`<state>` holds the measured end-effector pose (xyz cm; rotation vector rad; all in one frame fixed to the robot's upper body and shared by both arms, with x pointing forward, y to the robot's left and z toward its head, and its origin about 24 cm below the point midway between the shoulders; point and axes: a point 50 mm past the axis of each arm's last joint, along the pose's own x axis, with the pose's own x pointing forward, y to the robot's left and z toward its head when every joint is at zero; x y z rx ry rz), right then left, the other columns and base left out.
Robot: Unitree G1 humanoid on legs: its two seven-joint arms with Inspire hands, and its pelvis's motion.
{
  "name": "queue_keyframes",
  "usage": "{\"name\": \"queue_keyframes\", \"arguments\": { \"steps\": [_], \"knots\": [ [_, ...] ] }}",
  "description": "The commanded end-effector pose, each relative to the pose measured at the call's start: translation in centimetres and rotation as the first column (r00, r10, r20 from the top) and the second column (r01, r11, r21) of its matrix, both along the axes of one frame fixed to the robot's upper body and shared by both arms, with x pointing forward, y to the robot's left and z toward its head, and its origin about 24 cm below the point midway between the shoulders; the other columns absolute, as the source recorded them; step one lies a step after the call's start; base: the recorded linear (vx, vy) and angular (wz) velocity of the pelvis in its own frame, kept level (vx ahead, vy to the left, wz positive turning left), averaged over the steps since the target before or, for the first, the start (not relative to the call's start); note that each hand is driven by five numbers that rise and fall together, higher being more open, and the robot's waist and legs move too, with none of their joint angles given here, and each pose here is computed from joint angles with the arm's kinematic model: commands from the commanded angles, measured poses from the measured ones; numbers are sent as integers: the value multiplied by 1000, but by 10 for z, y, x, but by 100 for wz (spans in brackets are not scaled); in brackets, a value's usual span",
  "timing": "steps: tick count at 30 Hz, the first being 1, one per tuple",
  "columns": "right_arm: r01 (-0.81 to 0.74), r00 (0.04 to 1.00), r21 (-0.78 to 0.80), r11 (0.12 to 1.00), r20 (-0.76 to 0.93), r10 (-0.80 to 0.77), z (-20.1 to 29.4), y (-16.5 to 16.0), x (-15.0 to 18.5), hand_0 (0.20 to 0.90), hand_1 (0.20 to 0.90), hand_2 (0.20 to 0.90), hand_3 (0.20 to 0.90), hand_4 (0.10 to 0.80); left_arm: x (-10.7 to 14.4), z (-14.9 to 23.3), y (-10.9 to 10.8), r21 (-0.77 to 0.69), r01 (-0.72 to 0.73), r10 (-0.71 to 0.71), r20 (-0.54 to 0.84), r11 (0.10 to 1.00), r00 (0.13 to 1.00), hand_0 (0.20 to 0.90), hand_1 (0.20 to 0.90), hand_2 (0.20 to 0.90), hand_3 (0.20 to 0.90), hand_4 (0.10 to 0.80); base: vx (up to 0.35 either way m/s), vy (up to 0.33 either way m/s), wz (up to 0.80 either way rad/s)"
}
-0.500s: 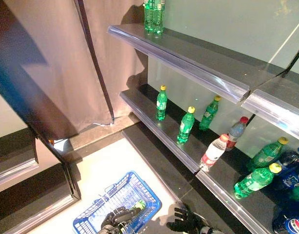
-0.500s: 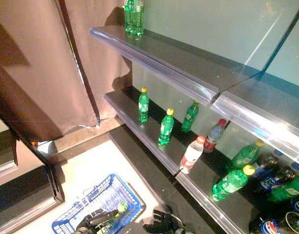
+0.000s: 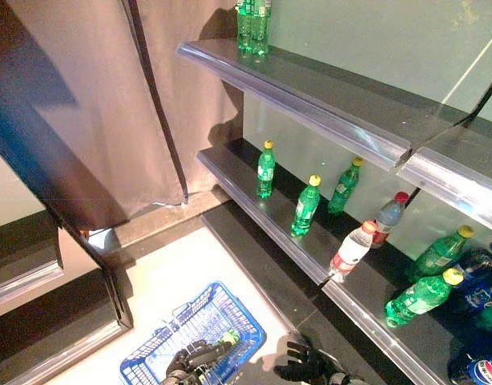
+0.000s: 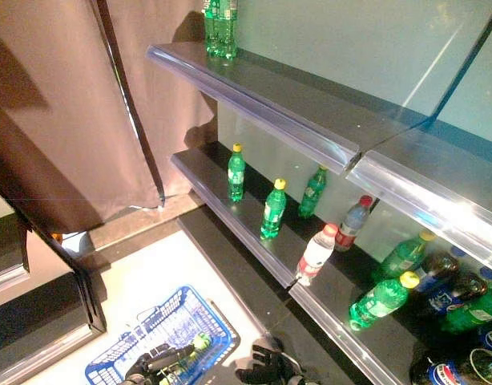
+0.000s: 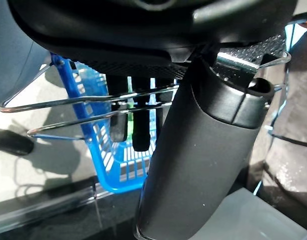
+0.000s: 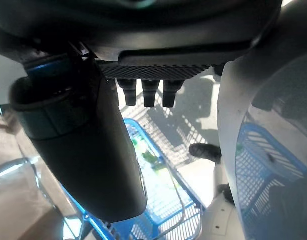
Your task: Pick up the drink and place into the basket.
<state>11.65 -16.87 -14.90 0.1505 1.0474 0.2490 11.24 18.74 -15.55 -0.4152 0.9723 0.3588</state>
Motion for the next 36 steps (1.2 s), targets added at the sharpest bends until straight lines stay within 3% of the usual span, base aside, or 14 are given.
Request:
{"name": "queue_keyframes", "arguments": {
  "steps": [1, 10, 15, 18, 22, 26, 27, 30, 36],
  "knots": [
    [7, 992, 53, 999, 126, -14, 11, 5, 29, 900, 900, 900, 900, 800, 30, 16, 11, 110, 103, -120, 165, 989, 979, 300, 300, 300, 200, 100, 0, 0, 0],
    [-101, 927, -3, 995, 363, 95, 44, 17, 65, 900, 900, 900, 900, 800, 35, 20, 11, 121, 116, -136, 171, 986, 976, 300, 300, 300, 200, 100, 0, 0, 0],
    [-179, 767, -39, 983, 621, 164, 101, 28, 99, 900, 900, 900, 900, 800, 36, 23, 15, 128, 111, -133, 177, 985, 975, 300, 300, 300, 200, 100, 0, 0, 0],
    [-193, 613, -62, 979, 771, 170, 141, 28, 115, 900, 900, 900, 900, 800, 34, 24, 15, 129, 104, -126, 178, 986, 976, 300, 300, 300, 200, 100, 0, 0, 0],
    [-215, 459, -69, 974, 873, 163, 185, 23, 126, 900, 900, 900, 900, 800, 29, 23, 15, 129, 95, -117, 175, 987, 978, 300, 300, 300, 200, 100, 0, 0, 0],
    [-198, 238, -63, 978, 965, 110, 241, 14, 132, 900, 900, 900, 900, 800, 22, 21, 17, 125, 83, -104, 168, 989, 980, 300, 300, 300, 200, 100, 3, 1, -1],
    [-198, 238, -63, 978, 965, 110, 241, 14, 132, 900, 900, 900, 900, 800, 22, 21, 16, 125, 83, -104, 168, 989, 980, 300, 300, 300, 200, 100, 33, 8, -4],
    [-54, -23, 3, 999, 1000, -5, 291, -2, 132, 900, 900, 900, 900, 800, 14, 17, 14, 117, 76, -93, 153, 990, 984, 300, 300, 300, 200, 100, 54, 21, -7],
    [146, -276, 88, 985, 960, -45, 326, -23, 123, 900, 900, 900, 900, 800, 1, 12, 12, 107, 70, -84, 126, 992, 989, 300, 300, 300, 200, 100, 50, 21, -3]
  ]
}}
